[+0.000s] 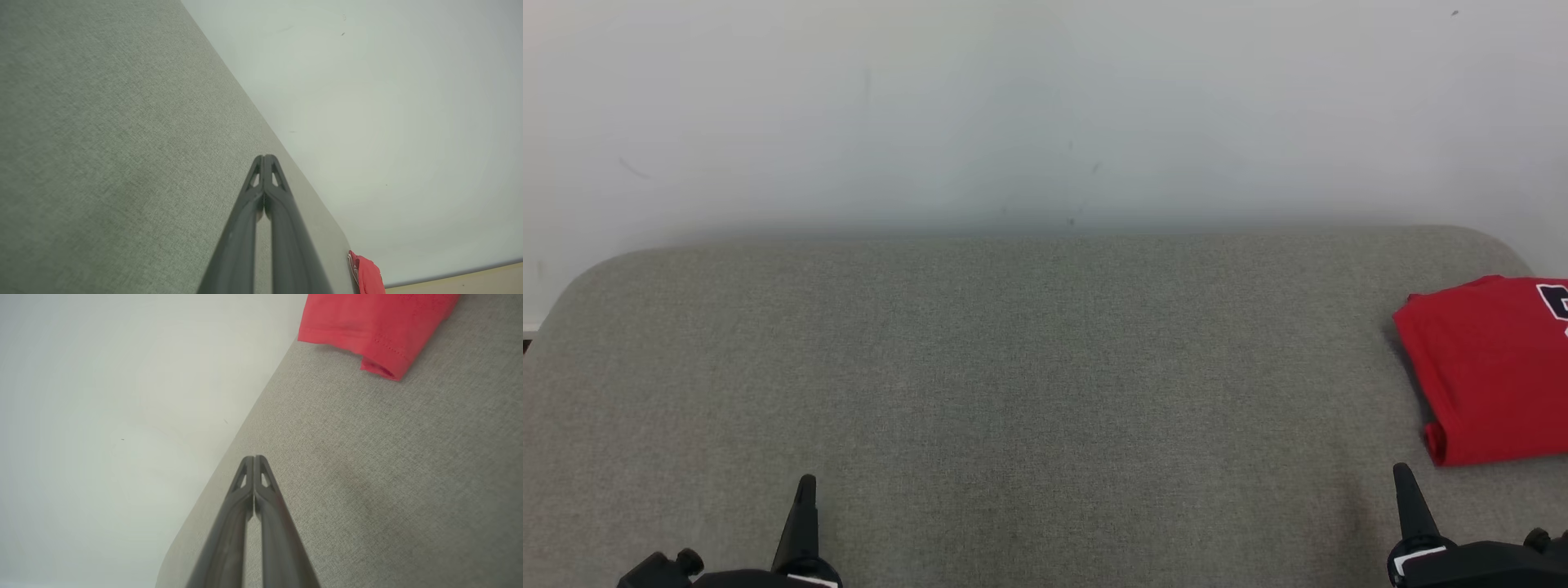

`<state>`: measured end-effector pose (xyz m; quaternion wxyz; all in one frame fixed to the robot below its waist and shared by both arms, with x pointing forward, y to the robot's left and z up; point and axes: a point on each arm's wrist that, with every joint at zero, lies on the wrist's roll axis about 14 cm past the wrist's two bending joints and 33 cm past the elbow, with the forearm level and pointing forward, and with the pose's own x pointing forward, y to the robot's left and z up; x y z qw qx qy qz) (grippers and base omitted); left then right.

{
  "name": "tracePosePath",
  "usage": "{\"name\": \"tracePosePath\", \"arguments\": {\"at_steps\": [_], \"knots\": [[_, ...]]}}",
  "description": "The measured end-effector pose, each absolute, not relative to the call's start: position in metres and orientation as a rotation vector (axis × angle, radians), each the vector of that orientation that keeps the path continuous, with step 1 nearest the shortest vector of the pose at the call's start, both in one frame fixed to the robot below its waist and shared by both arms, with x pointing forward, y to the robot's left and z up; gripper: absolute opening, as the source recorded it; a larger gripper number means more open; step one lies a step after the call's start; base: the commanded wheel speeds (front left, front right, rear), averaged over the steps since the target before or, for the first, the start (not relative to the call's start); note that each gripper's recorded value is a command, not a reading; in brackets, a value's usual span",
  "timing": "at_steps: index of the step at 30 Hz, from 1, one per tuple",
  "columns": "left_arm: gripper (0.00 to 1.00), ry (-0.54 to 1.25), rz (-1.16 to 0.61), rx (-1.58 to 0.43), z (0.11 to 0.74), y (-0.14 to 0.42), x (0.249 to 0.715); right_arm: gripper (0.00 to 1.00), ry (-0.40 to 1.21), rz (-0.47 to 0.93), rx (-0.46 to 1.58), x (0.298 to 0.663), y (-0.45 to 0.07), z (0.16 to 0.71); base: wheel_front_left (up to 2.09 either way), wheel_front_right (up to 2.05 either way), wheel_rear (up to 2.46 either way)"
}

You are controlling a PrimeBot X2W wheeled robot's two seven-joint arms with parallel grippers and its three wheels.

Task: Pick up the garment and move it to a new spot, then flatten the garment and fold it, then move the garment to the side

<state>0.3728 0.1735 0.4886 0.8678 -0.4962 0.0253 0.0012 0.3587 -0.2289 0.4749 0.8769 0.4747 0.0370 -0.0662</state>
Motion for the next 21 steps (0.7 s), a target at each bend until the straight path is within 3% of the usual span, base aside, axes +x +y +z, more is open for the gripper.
{"name": "tracePosePath", "arguments": {"at_steps": [21], "knots": [[0.0,0.064,-0.013,-1.241,0.495,0.167,0.388,0.0,0.031,-0.127,1.216,0.367,-0.235,0.486,0.0,0.0,0.0]]}}
